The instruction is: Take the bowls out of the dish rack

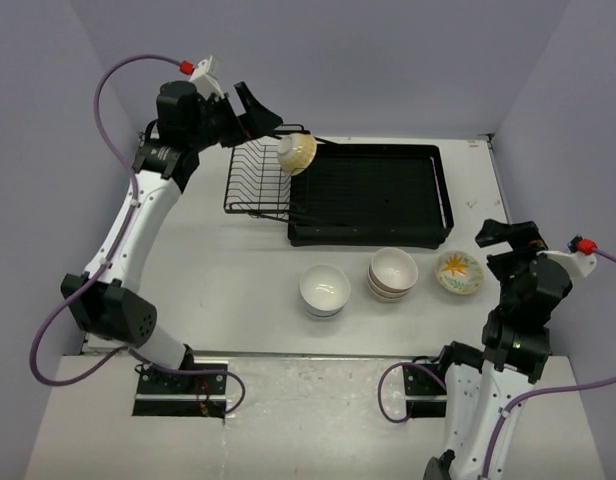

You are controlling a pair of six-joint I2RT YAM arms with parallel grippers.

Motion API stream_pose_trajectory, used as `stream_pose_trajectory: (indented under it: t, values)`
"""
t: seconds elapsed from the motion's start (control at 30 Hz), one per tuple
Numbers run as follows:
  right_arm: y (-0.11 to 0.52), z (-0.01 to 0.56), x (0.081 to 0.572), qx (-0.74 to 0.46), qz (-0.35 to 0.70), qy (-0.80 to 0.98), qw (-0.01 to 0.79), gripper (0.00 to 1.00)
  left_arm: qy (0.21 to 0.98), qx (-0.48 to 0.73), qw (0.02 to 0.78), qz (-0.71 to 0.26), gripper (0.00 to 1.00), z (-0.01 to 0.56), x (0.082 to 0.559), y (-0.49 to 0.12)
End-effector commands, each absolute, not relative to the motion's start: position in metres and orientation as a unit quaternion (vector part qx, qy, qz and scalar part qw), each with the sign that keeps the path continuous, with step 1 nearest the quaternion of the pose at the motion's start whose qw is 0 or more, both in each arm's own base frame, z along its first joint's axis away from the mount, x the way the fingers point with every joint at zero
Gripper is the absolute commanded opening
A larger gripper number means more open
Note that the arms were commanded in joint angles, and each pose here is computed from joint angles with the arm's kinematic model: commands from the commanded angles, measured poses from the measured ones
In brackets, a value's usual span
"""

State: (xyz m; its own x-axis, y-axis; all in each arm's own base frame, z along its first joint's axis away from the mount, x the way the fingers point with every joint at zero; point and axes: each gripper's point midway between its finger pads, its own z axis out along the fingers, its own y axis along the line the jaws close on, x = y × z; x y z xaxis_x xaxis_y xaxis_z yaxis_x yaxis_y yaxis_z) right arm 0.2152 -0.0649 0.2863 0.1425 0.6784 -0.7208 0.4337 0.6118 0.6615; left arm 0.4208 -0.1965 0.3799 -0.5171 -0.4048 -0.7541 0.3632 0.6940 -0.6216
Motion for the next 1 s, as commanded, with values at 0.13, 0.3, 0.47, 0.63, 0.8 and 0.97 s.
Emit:
stream_pose_trajectory:
  t: [0.13,0.3,0.47,0.63,0.8,0.97]
  values:
    - [0.004,0.292,0.232,0.263,0.228,0.73,0.588,0.99,0.813,0.045,0.532,-0.233,1.0,0.395,0.449,-0.214]
    - [0.041,0.311,0.241,0.184,0.313,0.74,0.567,0.99,0.814,0.035,0.552,-0.175,1.0,0.396,0.447,-0.217]
    - [0.114,0.326,0.269,0.083,0.459,0.734,0.494,0.99,0.813,-0.054,0.568,-0.112,1.0,0.394,0.427,-0.183]
    - [0.182,0.352,0.324,-0.001,0.529,0.712,0.462,0.99,0.789,-0.107,0.601,-0.073,1.0,0.403,0.367,-0.122]
    - [0.216,0.345,0.403,-0.022,0.568,0.699,0.433,0.95,0.769,-0.124,0.626,-0.043,1.0,0.398,0.3,-0.068]
    - [0.23,0.32,0.465,0.005,0.58,0.707,0.404,0.89,0.744,-0.117,0.657,-0.038,1.0,0.387,0.259,-0.041]
